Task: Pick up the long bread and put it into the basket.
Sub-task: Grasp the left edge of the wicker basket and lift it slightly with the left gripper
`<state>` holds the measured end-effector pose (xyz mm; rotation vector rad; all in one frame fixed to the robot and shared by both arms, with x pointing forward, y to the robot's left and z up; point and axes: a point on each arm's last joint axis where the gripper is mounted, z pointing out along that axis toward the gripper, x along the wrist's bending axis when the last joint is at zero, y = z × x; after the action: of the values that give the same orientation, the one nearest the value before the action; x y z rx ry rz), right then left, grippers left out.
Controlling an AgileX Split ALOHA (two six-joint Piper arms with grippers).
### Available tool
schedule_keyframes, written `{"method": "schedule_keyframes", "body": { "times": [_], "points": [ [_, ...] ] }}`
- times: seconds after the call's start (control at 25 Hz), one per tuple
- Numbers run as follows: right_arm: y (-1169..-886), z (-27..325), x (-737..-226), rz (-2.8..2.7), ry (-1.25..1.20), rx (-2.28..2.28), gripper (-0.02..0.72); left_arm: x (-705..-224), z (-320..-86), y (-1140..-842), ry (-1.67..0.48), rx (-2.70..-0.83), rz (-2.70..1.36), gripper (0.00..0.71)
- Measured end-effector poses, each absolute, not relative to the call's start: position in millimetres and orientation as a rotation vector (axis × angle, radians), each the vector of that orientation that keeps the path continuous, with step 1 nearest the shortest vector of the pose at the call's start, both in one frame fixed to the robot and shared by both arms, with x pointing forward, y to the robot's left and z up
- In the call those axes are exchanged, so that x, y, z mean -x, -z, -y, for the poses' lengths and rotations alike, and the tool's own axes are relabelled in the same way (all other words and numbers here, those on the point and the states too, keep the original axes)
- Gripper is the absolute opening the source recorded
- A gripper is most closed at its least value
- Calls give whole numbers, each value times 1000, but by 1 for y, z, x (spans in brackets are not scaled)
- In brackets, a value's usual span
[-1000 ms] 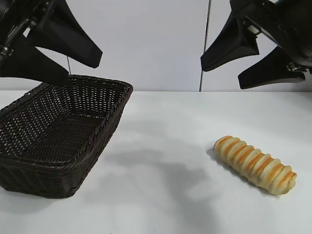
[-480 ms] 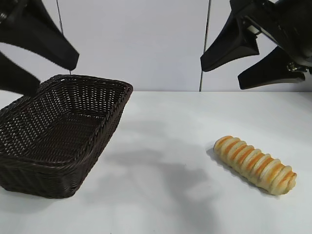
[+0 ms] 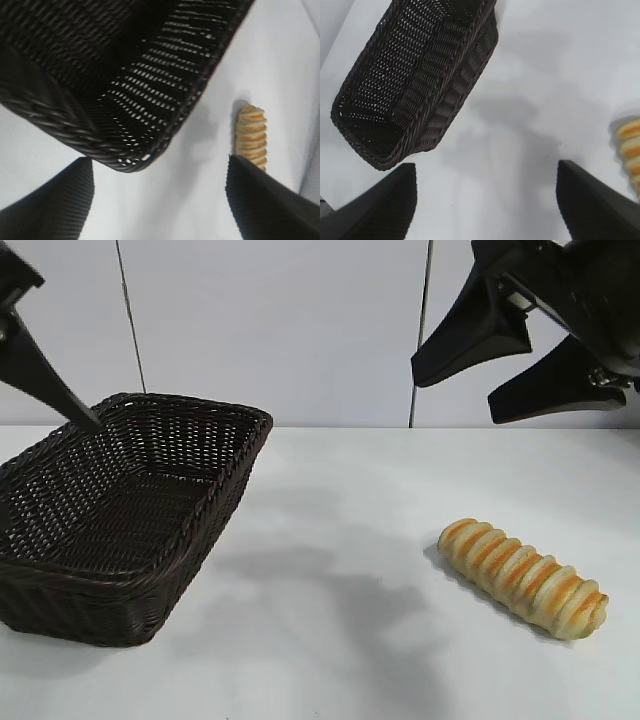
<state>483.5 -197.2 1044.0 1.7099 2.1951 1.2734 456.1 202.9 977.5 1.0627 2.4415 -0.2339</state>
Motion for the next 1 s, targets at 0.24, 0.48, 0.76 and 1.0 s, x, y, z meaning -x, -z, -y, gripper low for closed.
{"method": "schedule_keyframes", "body": {
  "times": [0.24,0.48,0.76,1.0],
  "points": [
    [-1044,197,-483,-2197,-1273,-1710,558,-469,-200,-953,218,-1014,-2514,535],
    [-1044,197,-483,-2198,-1273,-1710,558,-483,-199,-933,188,-941,-2545,535],
    [-1044,197,-483,-2199,-1273,-1710,558,-491,-198,-917,163,-889,-2566,535],
    [-1043,196,-482,-2219,-1271,-1713,558,-491,-198,-916,166,-869,-2571,310]
  ]
}}
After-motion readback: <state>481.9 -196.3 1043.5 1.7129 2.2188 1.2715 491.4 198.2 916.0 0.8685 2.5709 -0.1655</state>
